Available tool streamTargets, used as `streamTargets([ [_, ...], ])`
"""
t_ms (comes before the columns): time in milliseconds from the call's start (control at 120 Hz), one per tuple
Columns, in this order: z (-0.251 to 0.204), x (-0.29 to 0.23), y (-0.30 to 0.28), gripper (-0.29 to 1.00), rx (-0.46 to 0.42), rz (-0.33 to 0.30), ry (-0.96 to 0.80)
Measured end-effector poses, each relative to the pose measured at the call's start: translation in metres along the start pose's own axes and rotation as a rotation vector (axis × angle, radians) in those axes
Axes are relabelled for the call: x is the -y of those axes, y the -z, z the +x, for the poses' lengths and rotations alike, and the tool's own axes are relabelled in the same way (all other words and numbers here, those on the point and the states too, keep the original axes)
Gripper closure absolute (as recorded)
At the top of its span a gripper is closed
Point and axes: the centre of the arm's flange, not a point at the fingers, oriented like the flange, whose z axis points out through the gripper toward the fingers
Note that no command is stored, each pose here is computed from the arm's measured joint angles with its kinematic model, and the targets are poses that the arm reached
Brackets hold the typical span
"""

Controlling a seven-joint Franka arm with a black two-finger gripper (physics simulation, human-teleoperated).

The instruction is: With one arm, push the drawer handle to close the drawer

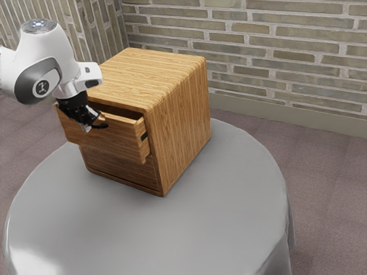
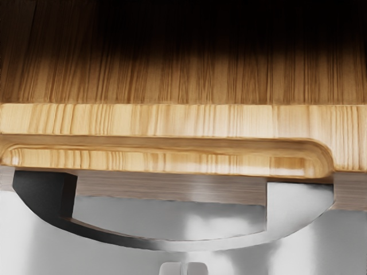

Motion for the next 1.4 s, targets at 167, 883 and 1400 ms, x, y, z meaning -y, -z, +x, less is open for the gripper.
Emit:
streamTargets([
  [167,0.014,-0.001,-0.005,0.79,0.003,-0.006,-0.008],
  [883,-0.016,-0.008,-0.003,0.79,-0.019,-0.079,-0.006],
  [1400,-0.014,-0.028,0.153,0.15,-0.040,-0.186,0.087],
])
